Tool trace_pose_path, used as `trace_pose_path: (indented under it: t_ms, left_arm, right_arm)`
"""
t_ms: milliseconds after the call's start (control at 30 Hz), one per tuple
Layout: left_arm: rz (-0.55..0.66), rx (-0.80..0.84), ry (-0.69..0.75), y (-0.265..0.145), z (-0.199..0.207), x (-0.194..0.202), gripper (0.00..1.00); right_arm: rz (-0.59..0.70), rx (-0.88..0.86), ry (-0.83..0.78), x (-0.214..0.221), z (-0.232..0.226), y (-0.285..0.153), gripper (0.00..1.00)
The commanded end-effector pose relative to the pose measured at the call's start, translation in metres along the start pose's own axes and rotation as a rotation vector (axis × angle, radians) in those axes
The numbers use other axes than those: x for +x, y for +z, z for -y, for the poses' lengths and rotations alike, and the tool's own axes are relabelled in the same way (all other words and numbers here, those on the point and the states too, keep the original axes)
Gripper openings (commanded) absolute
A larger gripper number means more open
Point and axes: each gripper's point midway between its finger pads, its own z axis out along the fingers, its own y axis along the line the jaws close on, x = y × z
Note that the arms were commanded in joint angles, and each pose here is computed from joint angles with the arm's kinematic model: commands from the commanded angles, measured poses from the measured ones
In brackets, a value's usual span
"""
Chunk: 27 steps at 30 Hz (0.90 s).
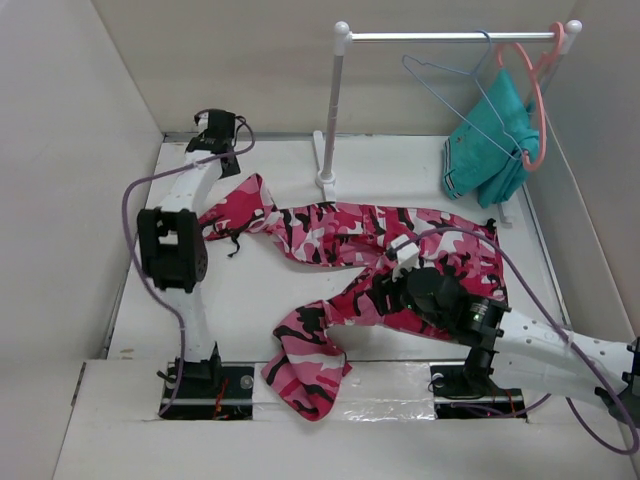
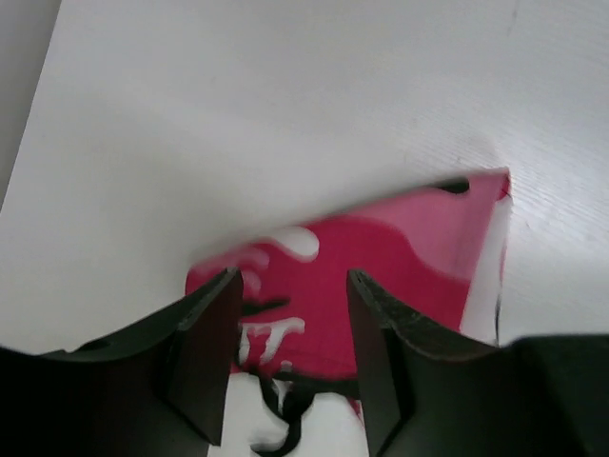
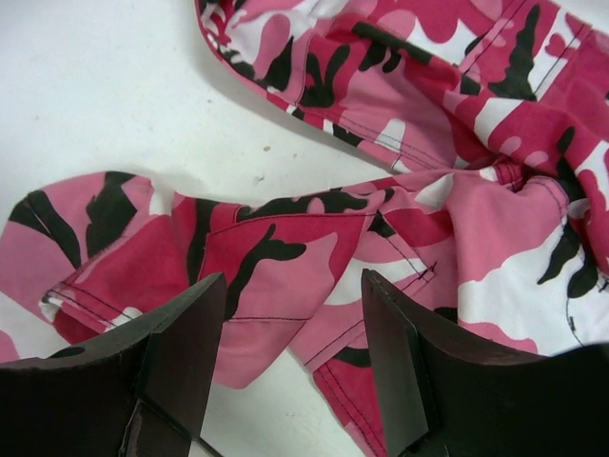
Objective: Place the trousers on the hanger
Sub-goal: Flatten out the trousers at the center of the board.
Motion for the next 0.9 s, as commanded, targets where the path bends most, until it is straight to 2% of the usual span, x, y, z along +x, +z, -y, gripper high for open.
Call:
trace_pose_path:
  t_ms: [0,33,67,100,133,167,200,300,333,400,533,567,667,867]
  left_arm:
    - [0.179,0.077,-0.023,-0.096,-0.007,-0.015,0.44]
    - [0.248,0.147,-0.046,-0.119,0.0,-0.021,0.37]
    - [0.222,0.181,-0.027,-0.119,0.007,-0.004,0.28]
    - [0.156,0.183,-0.011,-0.107,0.006,0.024,0.09]
    - [0.109,0.236,0.005,-0.106,0.017,0.041,0.0]
    - [0.076,0.253,0.017,-0.099,0.021,0.055,0.0]
    - [0.03,0.247,0.035,-0.087,0.02,0.075,0.0]
    - [-0.055,0.269,0.078,-0.07,0.034,0.101,0.01]
    - [-0.068,0.312,0.094,-0.074,0.047,0.104,0.11]
    - [-0.063,0.359,0.12,-0.078,0.066,0.105,0.21]
    - [-0.046,0.33,0.127,-0.07,0.072,0.1,0.3]
    - [-0.059,0.316,0.133,-0.063,0.072,0.103,0.3]
    - [-0.061,0.274,0.144,-0.05,0.069,0.108,0.3]
    - [-0.091,0.232,0.166,-0.034,0.066,0.12,0.26]
  right_arm:
    - [0.036,-0.024,0.012,-0.007,-0.007,0.008,0.64]
    - [0.039,-0.033,0.012,-0.009,-0.009,0.01,0.62]
    - [0.025,-0.033,0.004,-0.006,-0.011,0.013,0.44]
    - [0.022,-0.036,0.002,-0.006,-0.012,0.015,0.3]
    - [0.017,-0.042,0.003,-0.007,-0.014,0.016,0.17]
    - [0.017,-0.045,0.0,-0.008,-0.015,0.016,0.0]
    - [0.009,-0.051,-0.002,-0.006,-0.016,0.017,0.0]
    - [0.006,-0.062,0.001,-0.004,-0.017,0.015,0.0]
    - [-0.002,-0.056,0.007,-0.001,-0.016,0.014,0.0]
    - [-0.006,-0.055,0.012,0.003,-0.014,0.013,0.04]
    - [0.017,-0.086,0.033,0.004,-0.016,0.007,0.21]
    - [0.019,-0.09,0.039,0.005,-0.017,0.007,0.29]
    - [0.009,-0.095,0.049,0.009,-0.018,0.007,0.41]
    - [0.015,-0.091,0.053,0.005,-0.017,0.006,0.42]
